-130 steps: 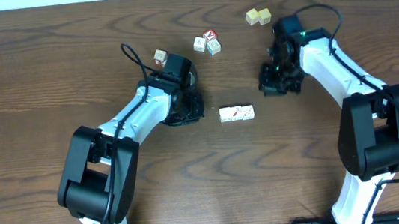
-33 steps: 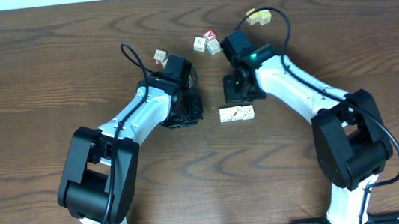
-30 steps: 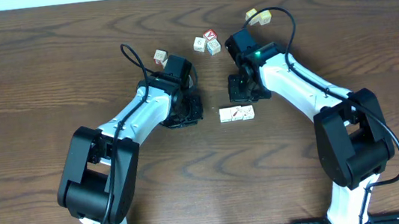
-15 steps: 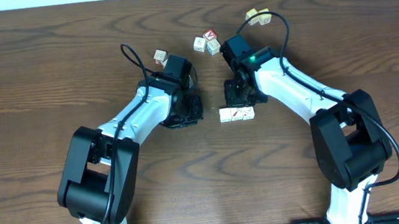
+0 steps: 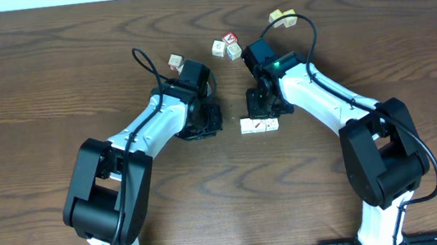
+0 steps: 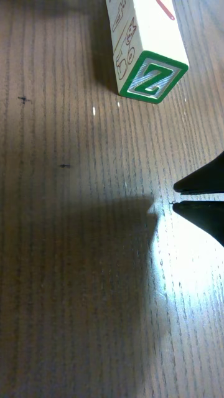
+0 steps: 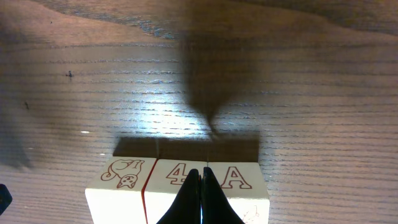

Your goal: Lift 3 blocks

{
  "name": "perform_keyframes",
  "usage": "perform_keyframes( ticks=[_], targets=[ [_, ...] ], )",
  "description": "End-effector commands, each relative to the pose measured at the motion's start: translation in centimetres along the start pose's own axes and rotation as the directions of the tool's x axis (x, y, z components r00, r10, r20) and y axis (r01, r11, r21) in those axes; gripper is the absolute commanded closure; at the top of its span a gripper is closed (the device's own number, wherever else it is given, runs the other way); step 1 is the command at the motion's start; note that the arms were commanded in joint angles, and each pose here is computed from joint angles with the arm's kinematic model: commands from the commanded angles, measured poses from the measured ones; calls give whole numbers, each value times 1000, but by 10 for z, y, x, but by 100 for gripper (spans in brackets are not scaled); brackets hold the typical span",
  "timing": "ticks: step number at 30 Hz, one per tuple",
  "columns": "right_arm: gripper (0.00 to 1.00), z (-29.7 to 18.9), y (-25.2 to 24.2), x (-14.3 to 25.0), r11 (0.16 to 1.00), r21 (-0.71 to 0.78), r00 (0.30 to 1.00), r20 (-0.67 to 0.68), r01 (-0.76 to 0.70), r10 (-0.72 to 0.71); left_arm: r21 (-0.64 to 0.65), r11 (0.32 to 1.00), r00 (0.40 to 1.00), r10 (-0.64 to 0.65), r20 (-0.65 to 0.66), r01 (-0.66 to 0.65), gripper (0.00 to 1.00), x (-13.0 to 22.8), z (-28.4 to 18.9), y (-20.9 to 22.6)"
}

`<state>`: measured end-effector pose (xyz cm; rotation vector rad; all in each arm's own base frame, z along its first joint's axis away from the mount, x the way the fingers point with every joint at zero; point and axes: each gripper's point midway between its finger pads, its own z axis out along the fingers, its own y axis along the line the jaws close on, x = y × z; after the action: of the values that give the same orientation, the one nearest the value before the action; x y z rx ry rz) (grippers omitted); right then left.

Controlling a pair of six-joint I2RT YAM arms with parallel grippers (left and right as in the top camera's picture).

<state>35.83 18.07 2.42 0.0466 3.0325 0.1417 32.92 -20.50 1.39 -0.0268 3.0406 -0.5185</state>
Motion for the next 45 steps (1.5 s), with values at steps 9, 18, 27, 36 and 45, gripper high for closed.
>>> perform_keyframes(
  ticks=[9,18,27,36,45],
  targets=[
    [99,-22,-7,-26,1000,-1,999,35,-24,25,-2,1000,1000,20,25,-20,93,-5,-7,-3],
    [99,-24,-45,-5,998,64,995,-91,-26,32,0,1000,999,20,26,-20,93,-5,-7,-3],
    [99,-4,-45,12,999,31,990,-135,-35,39,86,995,998,57,34,-60,93,-5,-5,-28],
    [99,1,-46,22,999,29,986,-161,-36,40,86,994,997,65,31,-67,93,-3,-4,-31],
    [99,7,-37,24,998,-29,985,-169,-47,42,85,994,997,65,31,-67,93,-3,-4,-31]
  ],
)
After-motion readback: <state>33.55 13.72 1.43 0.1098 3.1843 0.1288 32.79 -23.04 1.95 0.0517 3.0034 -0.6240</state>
